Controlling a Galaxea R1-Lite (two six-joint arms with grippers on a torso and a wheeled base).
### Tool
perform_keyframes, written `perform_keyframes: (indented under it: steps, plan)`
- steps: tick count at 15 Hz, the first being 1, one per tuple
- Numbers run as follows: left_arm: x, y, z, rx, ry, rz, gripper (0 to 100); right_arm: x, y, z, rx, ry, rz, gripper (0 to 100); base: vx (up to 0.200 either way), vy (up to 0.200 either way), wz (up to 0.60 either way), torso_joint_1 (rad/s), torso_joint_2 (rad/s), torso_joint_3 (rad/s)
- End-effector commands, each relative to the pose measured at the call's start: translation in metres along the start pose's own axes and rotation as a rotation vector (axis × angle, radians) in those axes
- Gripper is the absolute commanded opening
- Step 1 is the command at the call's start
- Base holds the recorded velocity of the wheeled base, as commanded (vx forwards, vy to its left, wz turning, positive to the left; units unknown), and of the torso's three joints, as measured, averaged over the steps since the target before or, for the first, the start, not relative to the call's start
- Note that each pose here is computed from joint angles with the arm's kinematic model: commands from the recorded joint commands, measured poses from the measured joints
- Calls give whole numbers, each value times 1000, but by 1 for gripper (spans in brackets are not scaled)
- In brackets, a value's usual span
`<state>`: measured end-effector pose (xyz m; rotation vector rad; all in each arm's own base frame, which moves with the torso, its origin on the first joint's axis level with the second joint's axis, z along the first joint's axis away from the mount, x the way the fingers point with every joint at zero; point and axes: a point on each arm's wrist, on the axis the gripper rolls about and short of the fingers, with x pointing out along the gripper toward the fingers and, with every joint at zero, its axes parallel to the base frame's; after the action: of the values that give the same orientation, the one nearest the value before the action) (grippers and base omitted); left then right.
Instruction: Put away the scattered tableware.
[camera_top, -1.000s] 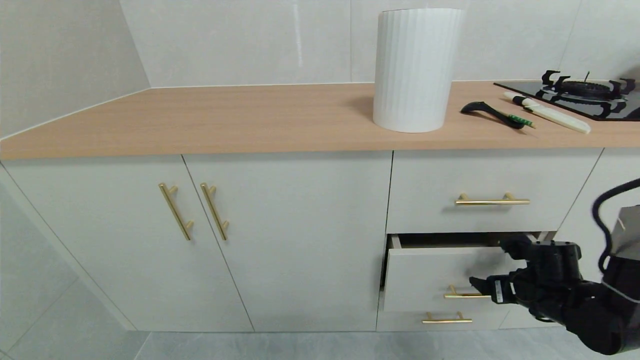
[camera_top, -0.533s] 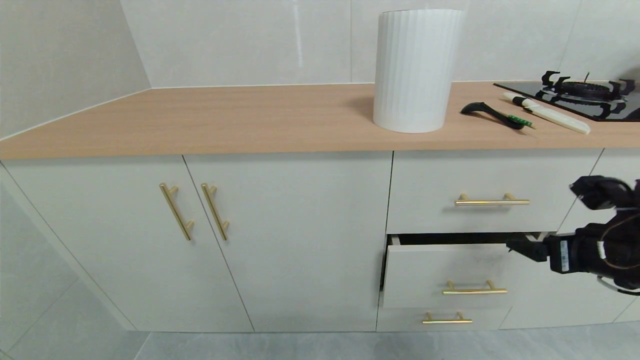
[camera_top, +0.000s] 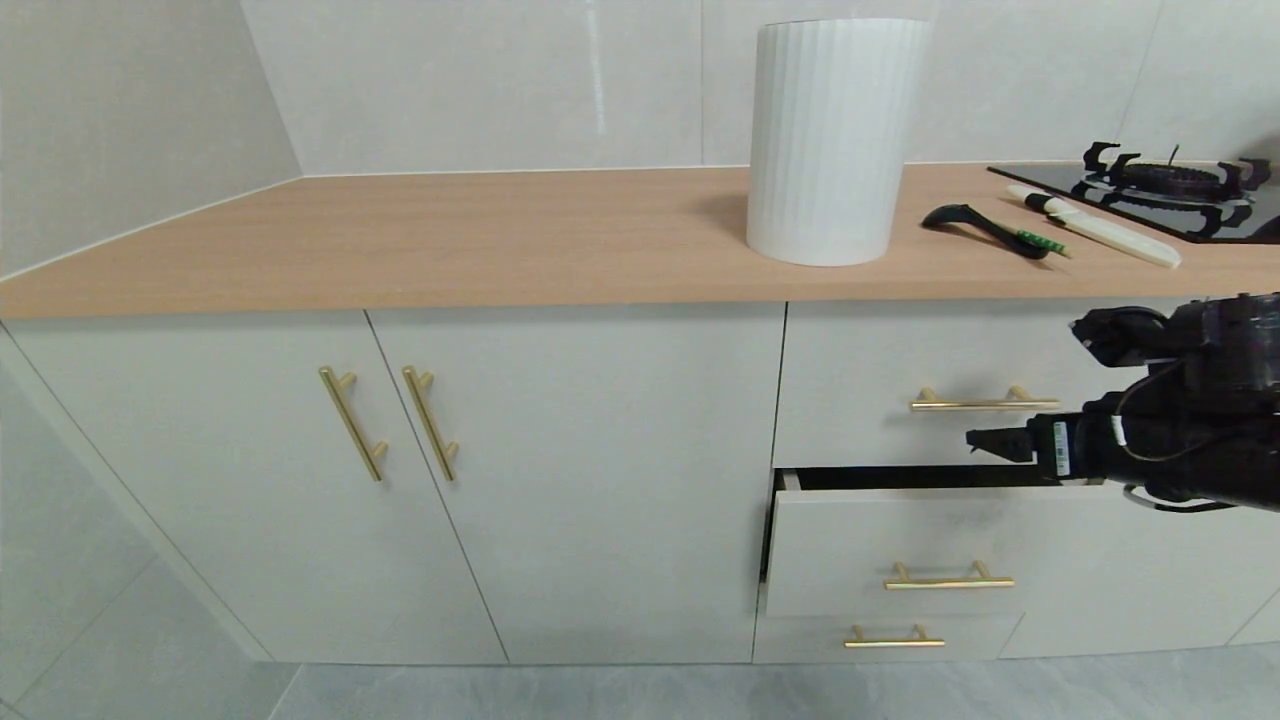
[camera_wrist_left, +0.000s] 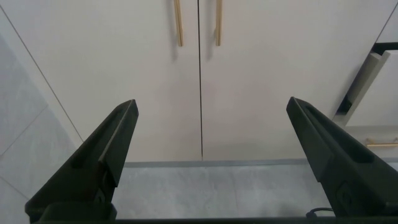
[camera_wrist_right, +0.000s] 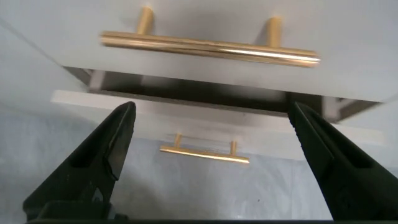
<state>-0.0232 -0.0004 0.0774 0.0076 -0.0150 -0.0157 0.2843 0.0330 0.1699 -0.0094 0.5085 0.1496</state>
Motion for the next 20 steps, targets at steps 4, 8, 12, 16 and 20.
perform_keyframes:
  steps: [4, 8, 12, 16, 20]
  plan:
    - [0, 0, 0, 0, 1, 0, 100, 67, -3, -27, 3, 92, -14, 100, 0, 0, 0, 0, 0, 0]
    - [0, 0, 0, 0, 1, 0, 100, 93, 10, -39, 21, 65, -33, 100, 0, 0, 0, 0, 0, 0]
    - [0, 0, 0, 0, 1, 0, 100, 106, 14, -46, 19, 55, -81, 100, 0, 0, 0, 0, 0, 0]
    - [0, 0, 0, 0, 1, 0, 100, 106, 14, -49, 15, 67, -83, 100, 0, 0, 0, 0, 0, 0]
    - [0, 0, 0, -1, 1, 0, 100, 101, 13, -55, -3, 100, -84, 100, 0, 0, 0, 0, 0, 0]
